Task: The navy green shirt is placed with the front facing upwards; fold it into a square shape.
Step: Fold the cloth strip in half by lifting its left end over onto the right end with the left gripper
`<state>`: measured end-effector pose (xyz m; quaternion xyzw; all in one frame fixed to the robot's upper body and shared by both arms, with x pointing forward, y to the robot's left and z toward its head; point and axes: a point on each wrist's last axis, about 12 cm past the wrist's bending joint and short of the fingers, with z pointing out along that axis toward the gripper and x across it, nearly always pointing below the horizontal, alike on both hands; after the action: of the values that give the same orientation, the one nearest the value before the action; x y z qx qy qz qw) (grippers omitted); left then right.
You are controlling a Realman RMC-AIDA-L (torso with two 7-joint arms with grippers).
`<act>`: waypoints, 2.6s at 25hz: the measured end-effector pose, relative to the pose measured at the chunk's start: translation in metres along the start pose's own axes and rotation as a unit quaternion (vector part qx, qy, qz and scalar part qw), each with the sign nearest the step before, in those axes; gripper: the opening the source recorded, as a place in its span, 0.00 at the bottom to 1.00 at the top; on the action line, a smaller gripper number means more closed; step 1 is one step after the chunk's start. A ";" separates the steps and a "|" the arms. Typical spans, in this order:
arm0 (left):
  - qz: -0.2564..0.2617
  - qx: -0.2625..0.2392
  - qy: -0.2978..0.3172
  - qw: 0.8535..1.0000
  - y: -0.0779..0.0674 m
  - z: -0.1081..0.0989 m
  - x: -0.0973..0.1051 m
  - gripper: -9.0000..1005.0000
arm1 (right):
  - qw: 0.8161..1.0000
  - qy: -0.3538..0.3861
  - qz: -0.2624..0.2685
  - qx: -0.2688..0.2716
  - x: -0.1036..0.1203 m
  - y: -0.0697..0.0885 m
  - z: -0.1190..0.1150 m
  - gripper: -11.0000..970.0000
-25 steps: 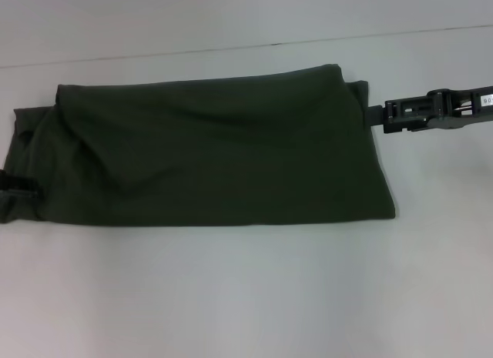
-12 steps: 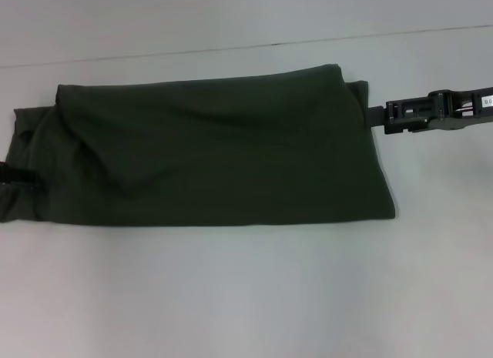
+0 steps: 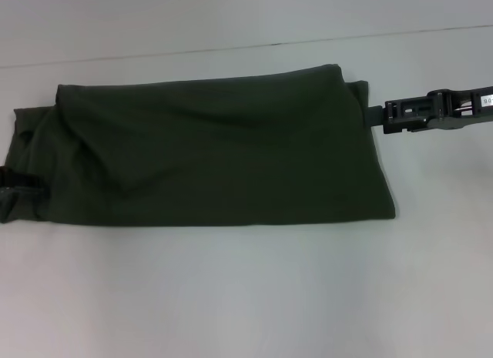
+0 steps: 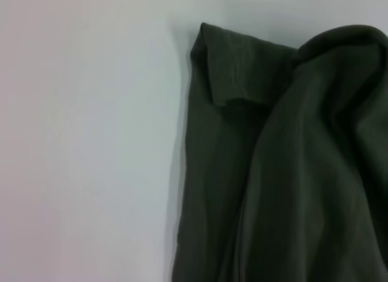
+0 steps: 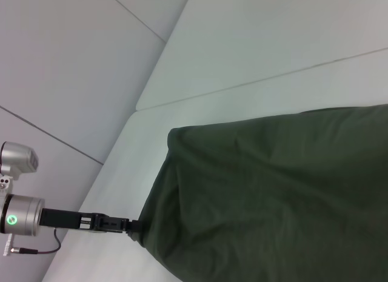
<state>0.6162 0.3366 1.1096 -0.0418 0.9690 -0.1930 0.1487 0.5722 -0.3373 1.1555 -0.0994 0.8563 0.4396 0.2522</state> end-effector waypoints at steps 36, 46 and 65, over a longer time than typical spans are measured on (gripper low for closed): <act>0.012 -0.027 0.017 0.999 0.003 -0.001 0.001 0.60 | 1.000 -0.003 -0.001 -0.002 -0.002 0.001 -0.001 0.96; 0.017 -0.028 0.021 0.999 0.001 -0.001 0.000 0.18 | 1.000 -0.003 -0.003 -0.002 -0.004 0.002 -0.001 0.96; 0.023 -0.023 0.021 0.999 -0.002 -0.002 -0.001 0.04 | 0.983 0.102 0.068 0.133 0.022 -0.029 -0.017 0.96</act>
<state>0.6168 0.3354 1.1130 -0.0185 0.9769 -0.1675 0.1316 0.5594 -0.3668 1.1316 -0.0507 0.9332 0.3251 0.1443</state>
